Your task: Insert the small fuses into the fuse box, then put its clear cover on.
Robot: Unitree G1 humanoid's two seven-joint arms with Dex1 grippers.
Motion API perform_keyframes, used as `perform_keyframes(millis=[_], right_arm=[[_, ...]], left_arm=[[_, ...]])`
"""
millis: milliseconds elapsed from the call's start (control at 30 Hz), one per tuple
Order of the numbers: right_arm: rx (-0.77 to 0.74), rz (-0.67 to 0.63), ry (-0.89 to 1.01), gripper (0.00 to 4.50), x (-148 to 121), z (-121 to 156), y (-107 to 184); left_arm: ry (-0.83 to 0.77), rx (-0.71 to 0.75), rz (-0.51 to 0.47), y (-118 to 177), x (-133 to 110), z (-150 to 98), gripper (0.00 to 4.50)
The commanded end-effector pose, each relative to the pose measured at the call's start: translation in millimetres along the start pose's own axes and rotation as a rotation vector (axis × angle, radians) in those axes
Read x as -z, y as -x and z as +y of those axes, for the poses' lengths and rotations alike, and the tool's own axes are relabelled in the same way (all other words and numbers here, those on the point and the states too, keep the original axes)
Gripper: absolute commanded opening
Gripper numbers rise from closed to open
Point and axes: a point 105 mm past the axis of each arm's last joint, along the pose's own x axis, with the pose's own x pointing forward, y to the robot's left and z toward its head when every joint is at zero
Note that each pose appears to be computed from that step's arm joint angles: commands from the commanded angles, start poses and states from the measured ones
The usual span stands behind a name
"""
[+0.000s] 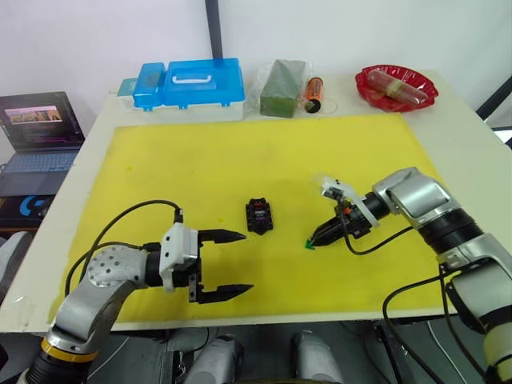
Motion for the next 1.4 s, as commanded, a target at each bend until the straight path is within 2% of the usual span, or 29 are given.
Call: perform_keyframes(millis=[33,167,400,600,733,833,967,1100,1200,1400], right_arm=[[-0.012,0.005,0.006,0.89,0.6,1.7,-3.3],[-0.013,0.003,0.009,0.05,0.1,2.2,-5.1],[-0.025,-0.029,-0.014,0.02,-0.4,6.0,-1.5],[-0.018,-0.113,-0.096,0.02,0.8,14.5,8.8],[-0.03,-0.238,-0.216,0.02,0.9,37.2,21.8],[0.006,-0.385,-0.303,0.02,-0.8,50.6,27.0],[0.096,-0.606,-0.354,0.02,2.4,51.8,24.3],[0.221,-0.816,-0.455,0.02,11.1,50.2,9.6],[0.296,-0.867,-0.523,0.02,20.7,57.1,-2.7],[0.334,-0.962,-0.663,0.02,26.1,70.1,-16.6]], left_arm=[[-0.009,0.016,-0.018,-2.9,-4.9,-2.4,4.5],[-0.008,0.019,-0.02,-4.1,-5.8,-4.2,4.5],[-0.005,0.017,-0.02,-4.8,-6.4,-6.2,4.5],[-0.005,0.015,-0.014,-2.4,-5.1,-6.5,4.5],[0.009,-0.002,-0.018,0.8,-4.8,-5.6,4.5],[0.013,-0.005,-0.012,4.0,-2.4,-7.1,4.5],[0.017,-0.022,-0.017,5.5,-1.6,-4.6,4.5],[0.031,-0.023,-0.021,9.1,0.6,-4.6,4.5],[0.032,-0.017,-0.014,12.2,3.1,-5.0,4.5],[0.031,-0.009,-0.013,14.4,5.6,-3.1,4.5]])
